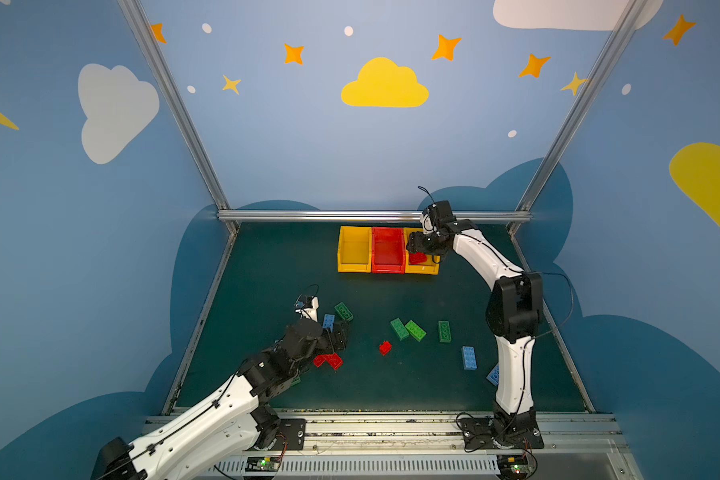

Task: Sort the legos into containers by color
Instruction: 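Carry the red brick with the right gripper over the far yellow bin and release, then lower the right gripper to the bricks and grasp a red brick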

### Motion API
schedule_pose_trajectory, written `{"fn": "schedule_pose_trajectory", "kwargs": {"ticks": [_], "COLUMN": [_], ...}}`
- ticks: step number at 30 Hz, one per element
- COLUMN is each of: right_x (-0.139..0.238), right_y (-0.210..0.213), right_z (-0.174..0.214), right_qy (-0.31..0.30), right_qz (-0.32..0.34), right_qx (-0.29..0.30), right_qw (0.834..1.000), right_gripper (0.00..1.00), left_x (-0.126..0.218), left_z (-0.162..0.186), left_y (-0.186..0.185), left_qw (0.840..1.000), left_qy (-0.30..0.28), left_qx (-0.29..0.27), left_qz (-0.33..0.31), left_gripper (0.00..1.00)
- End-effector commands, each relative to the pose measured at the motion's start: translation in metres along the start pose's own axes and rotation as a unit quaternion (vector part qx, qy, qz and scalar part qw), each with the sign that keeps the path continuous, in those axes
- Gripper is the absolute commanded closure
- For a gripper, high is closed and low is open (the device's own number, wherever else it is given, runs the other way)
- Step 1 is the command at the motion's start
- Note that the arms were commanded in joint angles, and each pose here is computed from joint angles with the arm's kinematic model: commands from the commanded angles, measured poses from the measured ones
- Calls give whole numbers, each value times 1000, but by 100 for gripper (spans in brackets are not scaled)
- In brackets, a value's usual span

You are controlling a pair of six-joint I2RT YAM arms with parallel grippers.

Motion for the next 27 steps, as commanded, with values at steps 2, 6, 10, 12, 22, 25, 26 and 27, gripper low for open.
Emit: {"fn": "schedule_pose_trajectory", "kwargs": {"ticks": [2,6,10,12,22,25,26,27], "right_x": [25,35,45,49,50,47,45,44], "right_y": [36,51,58,59,73,80,84,86], "right_z": [56,128,190,214,269,273,274,276], "right_qy": [18,58,99,113,129,133,135,138], "right_qz": [-36,-25,-28,-30,-34,-35,-38,-40], "right_qx": [27,57,78,85,141,157,161,163], "right_qw": [999,996,992,990,981,978,977,976], "right_gripper": [25,25,26,27,28,28,29,29], "left_x": [15,30,39,38,18,17,17,17], "left_z": [19,28,31,32,36,38,38,40], "left_y": [23,38,44,43,23,21,21,22], "left_qw": [1000,999,998,998,998,998,998,998], "left_qy": [-2,-24,-36,-37,8,22,25,27], "left_qx": [22,48,54,55,53,48,47,47], "left_qz": [-12,-5,3,8,39,41,41,40], "left_gripper": [0,0,0,0,0,0,0,0]}}
Point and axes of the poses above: each gripper's point midway between its finger pads, its own x axis back along the fingers, its own y axis along the line the jaws close on, z = x × y, the point moved 5 cm from there along x, back along the fingers, and after that the axes turned 6 degrees about -x, right-handed, at the moved point
